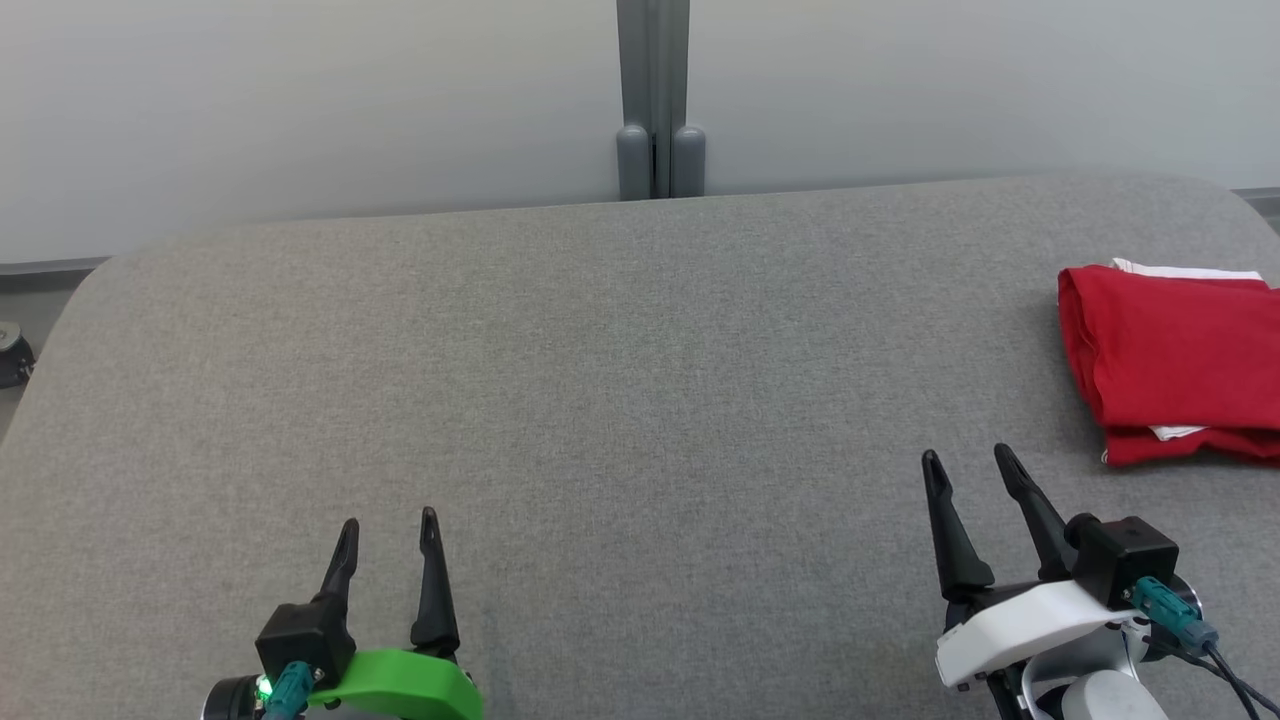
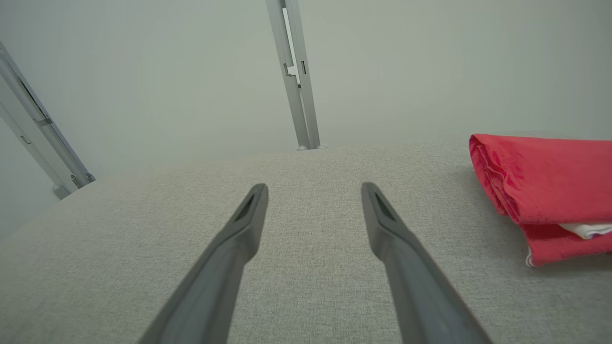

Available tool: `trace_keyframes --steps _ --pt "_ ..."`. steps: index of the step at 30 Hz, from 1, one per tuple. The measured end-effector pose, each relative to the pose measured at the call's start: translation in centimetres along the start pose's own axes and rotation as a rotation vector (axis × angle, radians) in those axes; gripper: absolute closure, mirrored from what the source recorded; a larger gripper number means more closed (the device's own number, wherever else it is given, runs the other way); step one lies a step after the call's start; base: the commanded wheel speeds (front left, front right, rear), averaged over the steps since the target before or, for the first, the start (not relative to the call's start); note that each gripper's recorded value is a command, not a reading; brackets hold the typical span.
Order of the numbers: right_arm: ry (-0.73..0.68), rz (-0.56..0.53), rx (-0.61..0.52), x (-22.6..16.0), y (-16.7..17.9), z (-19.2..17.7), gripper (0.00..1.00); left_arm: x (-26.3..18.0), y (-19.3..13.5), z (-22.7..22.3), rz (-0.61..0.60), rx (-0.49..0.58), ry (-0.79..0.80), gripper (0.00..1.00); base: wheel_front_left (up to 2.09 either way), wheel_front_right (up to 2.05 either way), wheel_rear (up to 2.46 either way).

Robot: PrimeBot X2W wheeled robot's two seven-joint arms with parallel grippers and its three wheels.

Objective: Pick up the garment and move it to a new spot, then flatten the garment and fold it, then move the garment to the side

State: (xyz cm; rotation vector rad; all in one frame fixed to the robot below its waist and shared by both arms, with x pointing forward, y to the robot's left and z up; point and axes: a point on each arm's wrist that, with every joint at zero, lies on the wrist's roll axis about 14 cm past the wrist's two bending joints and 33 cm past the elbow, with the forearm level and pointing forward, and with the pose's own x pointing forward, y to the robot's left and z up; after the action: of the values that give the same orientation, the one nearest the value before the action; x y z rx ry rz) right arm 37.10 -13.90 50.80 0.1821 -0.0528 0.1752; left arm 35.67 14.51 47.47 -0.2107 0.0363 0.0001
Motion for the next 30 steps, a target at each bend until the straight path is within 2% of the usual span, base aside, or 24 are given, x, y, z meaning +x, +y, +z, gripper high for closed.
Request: trace_keyframes --steps 1,2,9,30 --pt "0.000 0.000 0.000 0.0 0.0 0.0 0.00 0.0 -0.1 0.0 -0.002 0.000 0.000 0.00 0.00 0.00 0.00" --pt "0.001 0.001 0.000 -0.1 0.0 0.0 1.00 -0.1 -0.1 0.0 -0.003 0.000 0.000 1.00 0.00 0.00 0.00" --pt "0.082 -0.022 0.030 -1.3 -0.3 -2.6 1.00 -0.7 0.5 -2.1 0.017 -0.011 0.072 1.00 0.00 0.00 0.00" --pt "0.073 -0.123 0.388 -1.1 -2.3 -2.4 1.00 -0.4 2.4 -2.5 0.097 -0.373 0.136 1.00 0.00 0.00 0.00"
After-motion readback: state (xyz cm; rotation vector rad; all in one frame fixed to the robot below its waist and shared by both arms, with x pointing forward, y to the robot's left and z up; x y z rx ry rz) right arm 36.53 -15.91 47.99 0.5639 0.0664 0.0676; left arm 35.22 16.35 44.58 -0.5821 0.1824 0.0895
